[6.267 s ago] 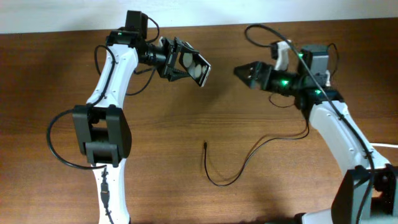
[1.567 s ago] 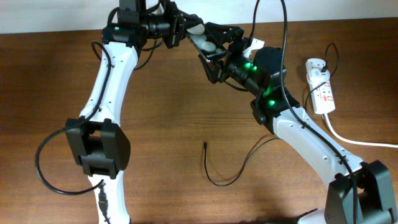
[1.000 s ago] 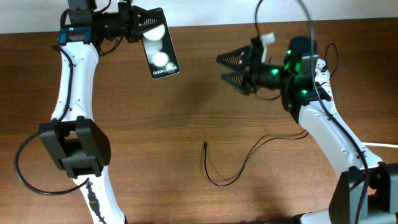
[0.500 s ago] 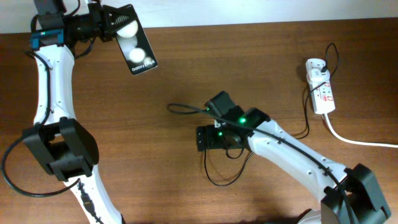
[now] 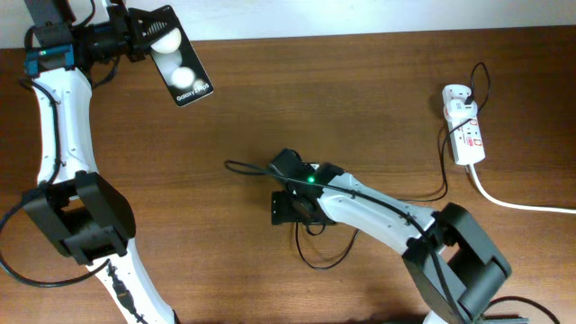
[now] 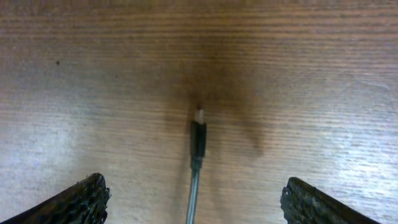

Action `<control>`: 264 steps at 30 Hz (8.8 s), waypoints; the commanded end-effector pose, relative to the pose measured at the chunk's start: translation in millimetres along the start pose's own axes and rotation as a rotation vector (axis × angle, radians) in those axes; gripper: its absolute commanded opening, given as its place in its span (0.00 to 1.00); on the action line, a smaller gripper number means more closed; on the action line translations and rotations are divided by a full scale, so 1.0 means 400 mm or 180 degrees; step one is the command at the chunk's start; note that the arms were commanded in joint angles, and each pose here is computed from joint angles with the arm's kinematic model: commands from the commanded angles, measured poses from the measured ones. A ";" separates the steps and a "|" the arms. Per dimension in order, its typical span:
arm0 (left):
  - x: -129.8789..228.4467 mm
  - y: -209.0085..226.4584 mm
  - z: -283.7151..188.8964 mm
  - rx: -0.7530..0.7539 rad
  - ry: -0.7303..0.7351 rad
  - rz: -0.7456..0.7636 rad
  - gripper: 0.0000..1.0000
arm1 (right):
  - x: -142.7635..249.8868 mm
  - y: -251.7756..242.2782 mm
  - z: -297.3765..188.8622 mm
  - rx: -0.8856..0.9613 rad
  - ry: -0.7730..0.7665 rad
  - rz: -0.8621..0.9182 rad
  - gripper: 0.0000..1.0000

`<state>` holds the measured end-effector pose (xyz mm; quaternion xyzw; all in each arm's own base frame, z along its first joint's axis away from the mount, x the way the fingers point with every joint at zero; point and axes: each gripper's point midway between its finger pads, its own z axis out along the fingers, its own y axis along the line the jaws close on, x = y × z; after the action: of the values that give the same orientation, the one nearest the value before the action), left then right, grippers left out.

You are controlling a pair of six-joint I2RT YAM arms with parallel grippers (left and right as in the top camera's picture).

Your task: Plug charger to phone and switch on socket

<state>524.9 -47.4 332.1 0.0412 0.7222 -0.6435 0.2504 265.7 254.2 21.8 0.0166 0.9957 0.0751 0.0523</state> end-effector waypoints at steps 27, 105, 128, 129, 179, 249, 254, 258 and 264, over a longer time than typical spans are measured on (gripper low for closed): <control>-0.001 -0.052 -0.007 0.0034 0.0004 0.0173 0.00 | -0.011 -0.012 0.074 0.0578 0.0219 0.0214 0.21; 0.043 -0.037 0.183 -0.0215 0.0149 -0.0046 0.00 | -0.369 0.276 -0.528 -0.4341 -0.0558 -0.1568 0.04; 0.064 -0.068 0.202 -0.0028 0.0299 0.0012 0.00 | -0.349 0.292 -0.554 -0.4470 -0.0577 -0.1790 0.04; 0.063 -0.067 0.202 -0.0029 0.0298 0.0012 0.00 | -0.349 0.292 -0.554 -0.4470 -0.0578 -0.1791 0.04; 0.088 -0.086 0.242 0.0044 0.0422 -0.0084 0.00 | -0.362 0.277 -0.558 -0.4467 -0.0585 -0.1730 0.04; 0.178 -0.166 0.301 0.0560 0.0926 0.0085 0.00 | -0.506 0.237 -0.597 -0.4341 -0.1003 -0.0801 0.04; 0.174 -0.162 0.299 0.0540 0.0905 0.0089 0.00 | -0.503 0.239 -0.610 -0.4381 -0.1064 -0.0898 0.16; 0.153 -0.145 0.283 0.0438 0.0792 0.0101 0.00 | -0.496 0.240 -0.611 -0.4398 -0.1024 -0.0937 0.30; 0.129 -0.130 0.253 0.0371 0.0683 0.0110 0.00 | -0.479 0.242 -0.619 -0.4447 -0.0998 -0.1104 0.83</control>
<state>502.8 -170.0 334.5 0.1185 0.7171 -0.6637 0.1767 436.2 307.0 285.2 -0.1434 0.6958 0.6783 0.1876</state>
